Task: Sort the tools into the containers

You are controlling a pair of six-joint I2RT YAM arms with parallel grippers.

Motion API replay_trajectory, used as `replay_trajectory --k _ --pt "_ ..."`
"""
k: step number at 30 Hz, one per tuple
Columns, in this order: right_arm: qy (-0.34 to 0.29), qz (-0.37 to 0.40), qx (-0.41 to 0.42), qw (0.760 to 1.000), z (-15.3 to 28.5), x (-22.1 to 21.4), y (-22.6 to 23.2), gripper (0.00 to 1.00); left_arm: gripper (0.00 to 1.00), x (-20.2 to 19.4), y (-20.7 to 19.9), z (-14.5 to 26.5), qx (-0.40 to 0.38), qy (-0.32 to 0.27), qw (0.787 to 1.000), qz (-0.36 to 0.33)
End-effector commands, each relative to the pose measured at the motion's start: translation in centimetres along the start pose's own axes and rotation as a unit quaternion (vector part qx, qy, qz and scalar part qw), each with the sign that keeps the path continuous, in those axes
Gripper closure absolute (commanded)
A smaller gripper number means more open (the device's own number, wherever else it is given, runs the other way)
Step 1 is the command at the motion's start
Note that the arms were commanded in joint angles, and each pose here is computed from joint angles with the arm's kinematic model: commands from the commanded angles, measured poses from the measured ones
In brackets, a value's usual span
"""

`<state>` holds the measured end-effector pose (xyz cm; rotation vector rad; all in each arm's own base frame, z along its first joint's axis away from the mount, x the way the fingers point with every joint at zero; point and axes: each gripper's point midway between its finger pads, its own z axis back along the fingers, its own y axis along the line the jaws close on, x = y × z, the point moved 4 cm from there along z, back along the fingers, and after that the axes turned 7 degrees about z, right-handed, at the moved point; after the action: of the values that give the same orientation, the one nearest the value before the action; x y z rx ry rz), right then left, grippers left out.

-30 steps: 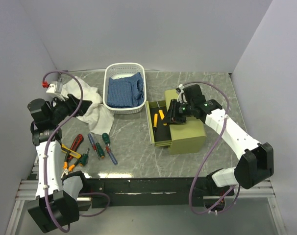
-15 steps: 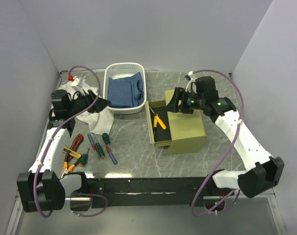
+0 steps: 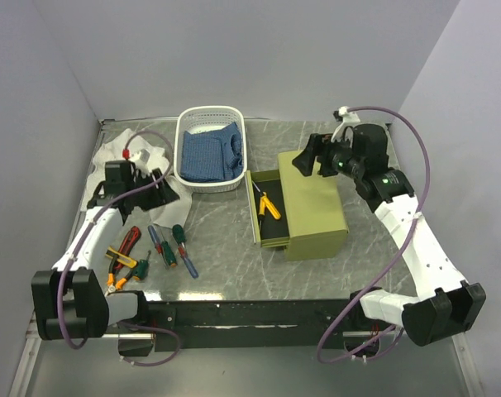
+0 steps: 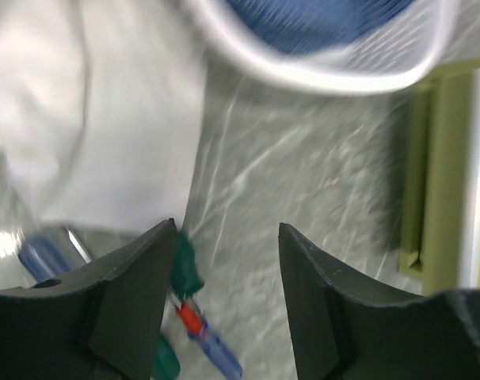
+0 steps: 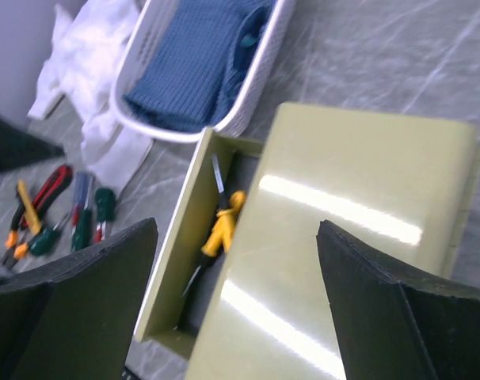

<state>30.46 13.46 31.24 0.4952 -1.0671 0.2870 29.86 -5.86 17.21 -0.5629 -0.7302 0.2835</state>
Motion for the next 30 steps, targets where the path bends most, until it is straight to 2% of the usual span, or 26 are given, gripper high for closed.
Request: replay_trajectory --k 1,4,12,19,21,26,27,28,30 --pt "-0.063 -0.026 -0.013 0.998 1.2 2.7 -1.5 0.08 0.39 -4.3 2.8 -1.2 0.056 0.072 0.993 0.07" --pt "-0.066 -0.04 -0.025 0.997 1.6 2.4 -2.5 0.07 0.39 -4.9 2.9 -2.3 0.047 0.08 0.991 0.093" --pt "-0.082 -0.054 -0.032 0.995 2.2 2.3 -3.9 0.08 0.4 -8.1 4.9 -3.3 0.083 0.113 0.98 0.143" --pt "-0.086 -0.08 -0.042 0.992 2.4 2.0 -5.0 0.09 0.41 -9.4 5.9 -3.8 0.109 0.131 0.974 0.15" --pt "-0.086 -0.081 -0.046 0.992 2.4 1.8 -5.2 0.09 0.43 -8.6 5.9 -4.5 0.104 0.121 0.976 0.149" --pt "-0.082 -0.092 -0.049 0.991 2.3 1.3 -5.6 0.1 0.53 -7.7 4.2 -6.4 0.083 0.133 0.979 0.131" --pt "-0.081 -0.092 -0.049 0.991 2.3 1.3 -5.6 0.1 0.57 -7.6 4.1 -6.4 0.083 0.135 0.979 0.129" --pt "-0.081 -0.094 -0.049 0.991 2.3 1.2 -5.7 0.1 0.65 -7.5 4.0 -6.5 0.082 0.137 0.979 0.129" --pt "-0.085 -0.093 -0.053 0.991 2.5 1.3 -5.8 0.11 0.73 -7.1 3.5 -6.2 0.078 0.144 0.979 0.124"
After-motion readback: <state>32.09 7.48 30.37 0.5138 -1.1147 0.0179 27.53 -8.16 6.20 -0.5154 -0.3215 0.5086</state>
